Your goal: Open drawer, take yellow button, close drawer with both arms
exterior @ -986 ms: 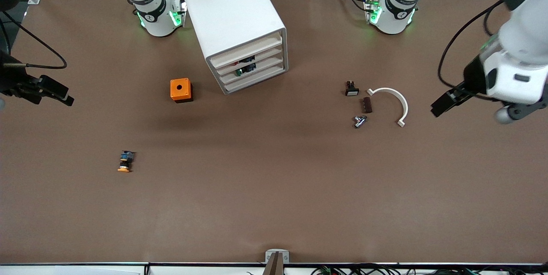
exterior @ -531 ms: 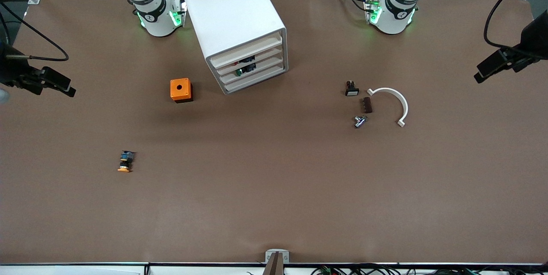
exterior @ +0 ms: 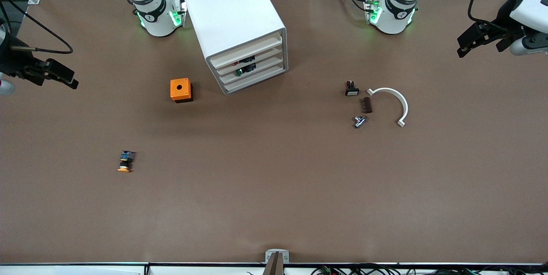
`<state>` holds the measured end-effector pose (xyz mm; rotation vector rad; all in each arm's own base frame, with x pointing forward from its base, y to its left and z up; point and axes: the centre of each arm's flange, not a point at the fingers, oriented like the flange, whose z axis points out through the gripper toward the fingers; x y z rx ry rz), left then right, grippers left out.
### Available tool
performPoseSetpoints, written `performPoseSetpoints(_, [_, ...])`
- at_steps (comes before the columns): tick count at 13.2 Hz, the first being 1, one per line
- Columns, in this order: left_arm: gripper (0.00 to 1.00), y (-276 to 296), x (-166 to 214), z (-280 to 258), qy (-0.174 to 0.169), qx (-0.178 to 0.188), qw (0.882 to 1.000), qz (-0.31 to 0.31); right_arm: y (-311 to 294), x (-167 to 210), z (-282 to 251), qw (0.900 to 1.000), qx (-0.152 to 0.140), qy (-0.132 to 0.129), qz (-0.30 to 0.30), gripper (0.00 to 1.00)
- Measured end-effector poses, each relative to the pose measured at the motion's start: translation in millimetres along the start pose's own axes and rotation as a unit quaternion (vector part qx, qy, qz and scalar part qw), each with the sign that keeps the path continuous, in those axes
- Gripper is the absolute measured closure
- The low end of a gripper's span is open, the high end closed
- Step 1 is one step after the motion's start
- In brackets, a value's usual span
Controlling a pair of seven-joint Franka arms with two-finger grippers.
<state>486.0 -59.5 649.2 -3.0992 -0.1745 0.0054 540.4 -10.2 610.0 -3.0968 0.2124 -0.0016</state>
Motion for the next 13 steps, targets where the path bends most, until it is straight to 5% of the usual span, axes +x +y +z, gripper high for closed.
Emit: performPoseSetpoints(13, [0.00, -0.7, 16.8, 4.2, 0.001, -0.004, 1.000, 0.007, -1.3, 17.3, -17.0, 0.999, 0.005, 0.046, 0.001, 0.00])
